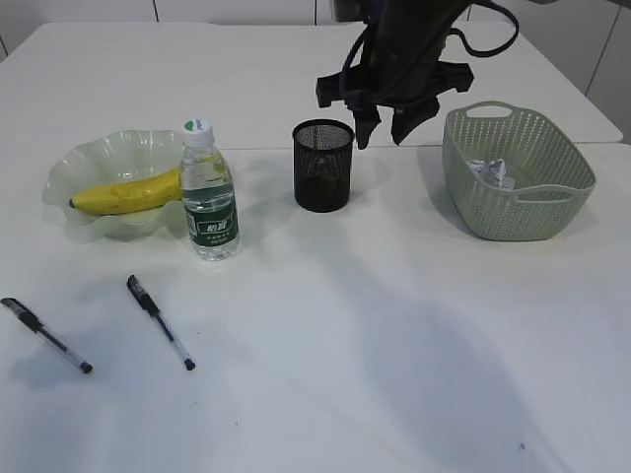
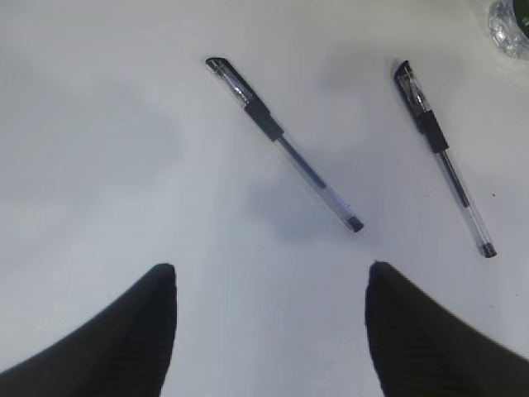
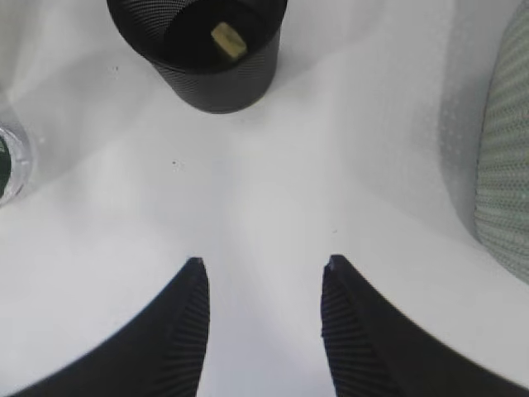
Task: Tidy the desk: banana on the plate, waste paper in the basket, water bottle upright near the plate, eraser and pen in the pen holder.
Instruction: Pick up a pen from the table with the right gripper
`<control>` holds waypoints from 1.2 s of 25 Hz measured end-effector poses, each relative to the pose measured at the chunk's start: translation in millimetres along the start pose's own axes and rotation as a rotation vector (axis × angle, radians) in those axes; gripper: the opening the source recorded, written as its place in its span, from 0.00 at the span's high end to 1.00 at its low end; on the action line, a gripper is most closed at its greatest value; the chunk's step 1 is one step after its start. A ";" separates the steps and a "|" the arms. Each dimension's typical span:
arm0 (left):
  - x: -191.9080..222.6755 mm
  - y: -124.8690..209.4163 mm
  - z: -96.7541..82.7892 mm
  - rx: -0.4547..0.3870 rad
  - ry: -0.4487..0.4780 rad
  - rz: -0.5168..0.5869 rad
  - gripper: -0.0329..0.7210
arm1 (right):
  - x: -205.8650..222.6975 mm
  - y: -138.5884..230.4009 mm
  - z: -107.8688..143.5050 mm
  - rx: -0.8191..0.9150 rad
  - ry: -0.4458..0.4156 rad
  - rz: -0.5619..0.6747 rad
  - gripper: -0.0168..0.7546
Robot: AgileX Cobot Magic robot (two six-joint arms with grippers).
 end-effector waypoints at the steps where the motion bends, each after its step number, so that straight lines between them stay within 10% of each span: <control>1: 0.0 0.0 0.0 0.000 0.000 0.000 0.29 | 0.0 0.2 -0.1 -0.007 0.001 0.001 0.54; 23: 0.0 -0.6 0.9 0.009 -0.007 -0.005 0.29 | -71.4 120.9 -19.3 -0.193 -0.021 0.172 0.54; 30: -0.2 -5.8 -3.1 -0.152 0.029 -0.046 0.29 | -84.6 137.8 -28.9 -0.207 -0.021 0.171 0.54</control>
Point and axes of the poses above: a point on each arm's last joint axis where the gripper is mounted, x pointing out along that axis toward the gripper, z along the wrist's bending axis when the last joint is at zero, y = z × x, the point moved 3 cm from there along x, pointing out along that axis toward the gripper, and after that the axes turned 7 degrees about x, right-handed, at the moved point
